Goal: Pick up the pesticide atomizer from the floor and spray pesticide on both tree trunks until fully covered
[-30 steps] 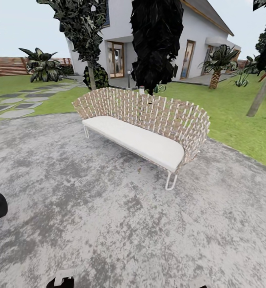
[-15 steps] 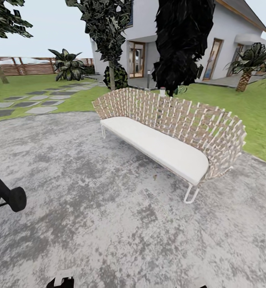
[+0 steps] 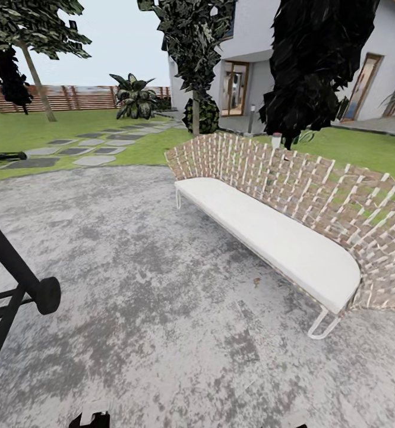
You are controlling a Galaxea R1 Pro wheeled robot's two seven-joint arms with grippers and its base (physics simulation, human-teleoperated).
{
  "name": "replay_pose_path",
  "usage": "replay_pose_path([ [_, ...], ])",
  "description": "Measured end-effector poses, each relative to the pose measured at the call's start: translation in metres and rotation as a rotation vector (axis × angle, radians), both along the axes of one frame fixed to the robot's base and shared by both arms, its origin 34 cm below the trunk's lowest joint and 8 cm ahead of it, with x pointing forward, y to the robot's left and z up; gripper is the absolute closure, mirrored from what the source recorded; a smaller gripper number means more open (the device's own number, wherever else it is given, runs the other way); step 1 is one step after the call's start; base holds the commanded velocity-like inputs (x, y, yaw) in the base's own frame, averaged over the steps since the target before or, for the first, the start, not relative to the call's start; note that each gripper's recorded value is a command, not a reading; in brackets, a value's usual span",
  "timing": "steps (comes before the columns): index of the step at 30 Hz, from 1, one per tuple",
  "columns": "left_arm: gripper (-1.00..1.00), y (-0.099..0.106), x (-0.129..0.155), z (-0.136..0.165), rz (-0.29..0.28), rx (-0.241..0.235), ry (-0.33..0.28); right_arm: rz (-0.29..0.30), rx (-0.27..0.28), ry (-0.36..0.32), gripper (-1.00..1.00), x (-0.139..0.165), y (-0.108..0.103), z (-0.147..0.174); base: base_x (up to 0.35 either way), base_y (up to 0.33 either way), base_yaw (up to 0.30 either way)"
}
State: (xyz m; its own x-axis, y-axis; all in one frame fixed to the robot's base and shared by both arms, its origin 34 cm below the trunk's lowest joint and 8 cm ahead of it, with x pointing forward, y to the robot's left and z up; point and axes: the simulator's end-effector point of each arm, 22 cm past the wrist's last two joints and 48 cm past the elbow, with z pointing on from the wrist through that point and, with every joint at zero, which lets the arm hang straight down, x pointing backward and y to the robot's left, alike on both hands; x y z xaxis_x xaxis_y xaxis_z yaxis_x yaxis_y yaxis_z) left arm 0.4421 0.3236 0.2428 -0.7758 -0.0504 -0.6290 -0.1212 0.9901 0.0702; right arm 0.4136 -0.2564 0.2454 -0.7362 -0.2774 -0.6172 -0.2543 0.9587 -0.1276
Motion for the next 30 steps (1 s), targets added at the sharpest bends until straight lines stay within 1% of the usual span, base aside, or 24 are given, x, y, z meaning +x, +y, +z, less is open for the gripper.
replay_pose_path([
  [27, 1.00, 0.0000, 0.0000, 0.0000, 0.000, 0.000, 0.000, 0.000, 0.000, -0.001, -1.00, 0.0003, 0.0000, 0.0002, 0.339, 0.000, 0.278],
  [30, 1.00, -0.0001, 0.0003, 0.0001, 0.000, 0.000, 0.000, 0.000, 0.000, -0.001, -1.00, 0.0004, 0.0000, 0.0003, 0.339, 0.000, 0.149],
])
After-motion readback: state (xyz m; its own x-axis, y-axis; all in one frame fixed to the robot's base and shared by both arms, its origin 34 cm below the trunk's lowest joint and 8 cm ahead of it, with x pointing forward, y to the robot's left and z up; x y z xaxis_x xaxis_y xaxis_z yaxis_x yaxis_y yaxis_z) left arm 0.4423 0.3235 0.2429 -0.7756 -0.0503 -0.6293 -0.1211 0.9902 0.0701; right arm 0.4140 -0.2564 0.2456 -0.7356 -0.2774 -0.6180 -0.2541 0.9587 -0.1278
